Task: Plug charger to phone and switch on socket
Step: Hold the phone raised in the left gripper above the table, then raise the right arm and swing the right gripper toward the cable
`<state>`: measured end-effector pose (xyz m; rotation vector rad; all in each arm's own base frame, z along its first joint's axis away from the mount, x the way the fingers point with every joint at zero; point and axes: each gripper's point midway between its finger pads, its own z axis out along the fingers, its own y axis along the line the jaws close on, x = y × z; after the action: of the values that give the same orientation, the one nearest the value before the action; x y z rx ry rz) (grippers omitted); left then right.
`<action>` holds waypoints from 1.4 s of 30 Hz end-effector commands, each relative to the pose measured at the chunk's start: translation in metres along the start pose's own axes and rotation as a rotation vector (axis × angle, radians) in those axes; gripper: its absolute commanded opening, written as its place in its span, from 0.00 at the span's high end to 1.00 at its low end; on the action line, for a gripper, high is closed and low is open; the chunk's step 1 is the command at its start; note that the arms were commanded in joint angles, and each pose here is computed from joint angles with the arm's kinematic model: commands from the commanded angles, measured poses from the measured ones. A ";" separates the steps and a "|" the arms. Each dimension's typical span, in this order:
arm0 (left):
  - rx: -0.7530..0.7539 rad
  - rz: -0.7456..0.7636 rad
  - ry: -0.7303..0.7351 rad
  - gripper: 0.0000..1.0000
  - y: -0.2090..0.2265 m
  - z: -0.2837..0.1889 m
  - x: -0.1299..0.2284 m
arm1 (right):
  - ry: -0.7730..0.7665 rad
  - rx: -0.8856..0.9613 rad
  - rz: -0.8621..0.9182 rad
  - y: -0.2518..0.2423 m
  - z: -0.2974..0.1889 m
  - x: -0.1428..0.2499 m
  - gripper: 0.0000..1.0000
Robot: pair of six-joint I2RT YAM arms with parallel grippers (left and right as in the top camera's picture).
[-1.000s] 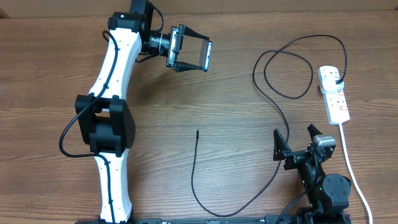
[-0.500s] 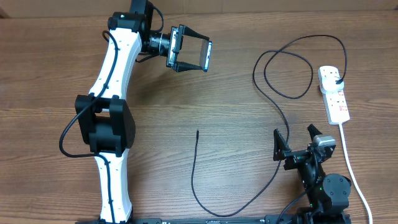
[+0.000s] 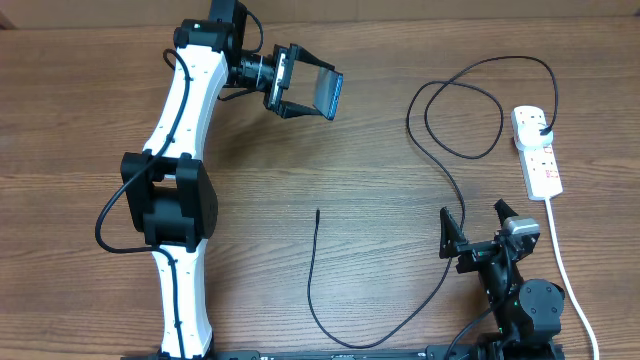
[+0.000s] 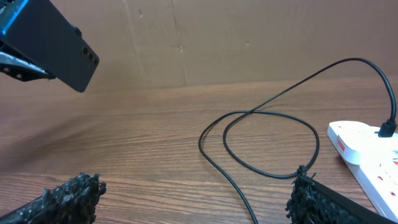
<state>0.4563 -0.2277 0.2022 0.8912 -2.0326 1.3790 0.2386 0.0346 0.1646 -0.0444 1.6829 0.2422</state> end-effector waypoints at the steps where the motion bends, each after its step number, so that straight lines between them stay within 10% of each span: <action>1: -0.010 0.071 -0.037 0.96 -0.004 -0.001 -0.001 | -0.011 0.000 -0.002 0.000 0.000 -0.001 0.00; 42: -0.036 0.095 -0.018 0.96 0.000 0.010 0.007 | -0.071 0.087 -0.003 -0.014 -0.001 -0.015 0.00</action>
<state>0.4507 -0.2332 0.1910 0.8646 -2.1226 1.3306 0.2409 0.0263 0.1758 -0.0101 1.6358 0.2012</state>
